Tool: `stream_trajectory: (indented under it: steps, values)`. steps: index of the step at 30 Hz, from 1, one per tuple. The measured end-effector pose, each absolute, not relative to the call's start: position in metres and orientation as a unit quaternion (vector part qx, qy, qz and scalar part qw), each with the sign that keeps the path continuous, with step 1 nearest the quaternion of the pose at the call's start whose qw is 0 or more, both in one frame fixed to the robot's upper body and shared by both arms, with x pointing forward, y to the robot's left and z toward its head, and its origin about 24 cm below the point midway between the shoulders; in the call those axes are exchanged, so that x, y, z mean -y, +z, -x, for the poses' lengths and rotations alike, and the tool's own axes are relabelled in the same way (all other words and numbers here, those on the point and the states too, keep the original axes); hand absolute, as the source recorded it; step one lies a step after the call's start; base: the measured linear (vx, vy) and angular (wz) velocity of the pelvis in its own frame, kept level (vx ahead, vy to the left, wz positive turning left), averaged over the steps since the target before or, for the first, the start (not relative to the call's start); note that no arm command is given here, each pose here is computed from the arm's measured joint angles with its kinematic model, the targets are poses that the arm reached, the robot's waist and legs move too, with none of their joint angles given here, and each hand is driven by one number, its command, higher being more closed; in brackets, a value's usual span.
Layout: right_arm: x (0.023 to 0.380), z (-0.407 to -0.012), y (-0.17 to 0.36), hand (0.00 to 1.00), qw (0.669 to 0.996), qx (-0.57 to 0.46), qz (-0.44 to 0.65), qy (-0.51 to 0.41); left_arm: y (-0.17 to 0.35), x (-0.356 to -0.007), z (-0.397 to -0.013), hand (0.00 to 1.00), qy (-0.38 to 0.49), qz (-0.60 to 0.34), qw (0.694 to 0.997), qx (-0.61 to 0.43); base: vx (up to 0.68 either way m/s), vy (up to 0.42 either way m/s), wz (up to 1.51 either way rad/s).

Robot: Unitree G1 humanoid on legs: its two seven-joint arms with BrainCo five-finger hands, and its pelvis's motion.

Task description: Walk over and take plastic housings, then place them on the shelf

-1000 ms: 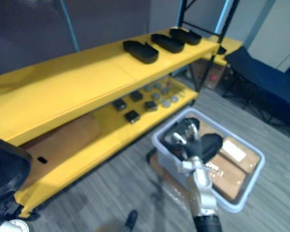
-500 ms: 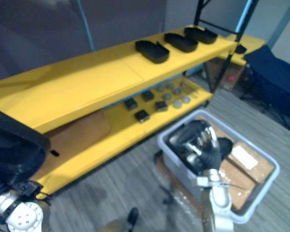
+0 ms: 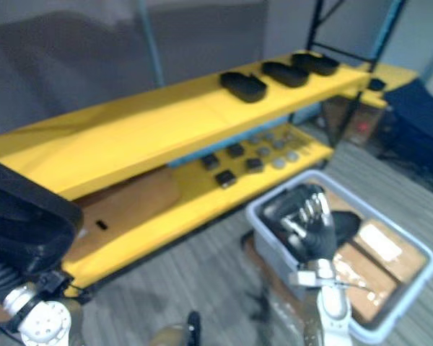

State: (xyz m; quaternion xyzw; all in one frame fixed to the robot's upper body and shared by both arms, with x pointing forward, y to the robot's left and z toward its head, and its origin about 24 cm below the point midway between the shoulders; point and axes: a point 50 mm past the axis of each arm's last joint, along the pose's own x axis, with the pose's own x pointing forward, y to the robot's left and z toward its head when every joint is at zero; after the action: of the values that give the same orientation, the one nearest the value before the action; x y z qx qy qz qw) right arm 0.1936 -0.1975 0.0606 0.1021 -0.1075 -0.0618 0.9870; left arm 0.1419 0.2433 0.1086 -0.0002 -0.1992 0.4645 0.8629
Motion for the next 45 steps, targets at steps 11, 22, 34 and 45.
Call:
stream_trajectory:
  steps: [11, 22, 34, 45]
  values:
    - [0.196, -0.198, 0.038, 0.0, 0.988, 0.062, -0.11, -0.089, 0.096, -0.247, -0.148, 1.0, 0.45, -0.014, 0.876, 0.171, 0.02, 0.031, 0.04]
    - [0.2, -0.192, 0.007, 0.0, 0.986, -0.005, -0.112, -0.122, 0.101, -0.252, -0.161, 1.0, 0.412, -0.031, 0.892, 0.184, 0.17, 0.046, 0.12]
    - [0.204, -0.179, 0.025, 0.0, 0.989, 0.027, -0.09, -0.115, 0.094, -0.245, -0.168, 1.0, 0.377, -0.021, 0.913, 0.154, 0.19, -0.228, 0.3]
    - [0.218, -0.182, 0.03, 0.0, 0.984, 0.036, -0.114, -0.131, 0.083, -0.222, -0.167, 1.0, 0.358, 0.029, 0.923, 0.135, 0.06, -0.118, 0.17]
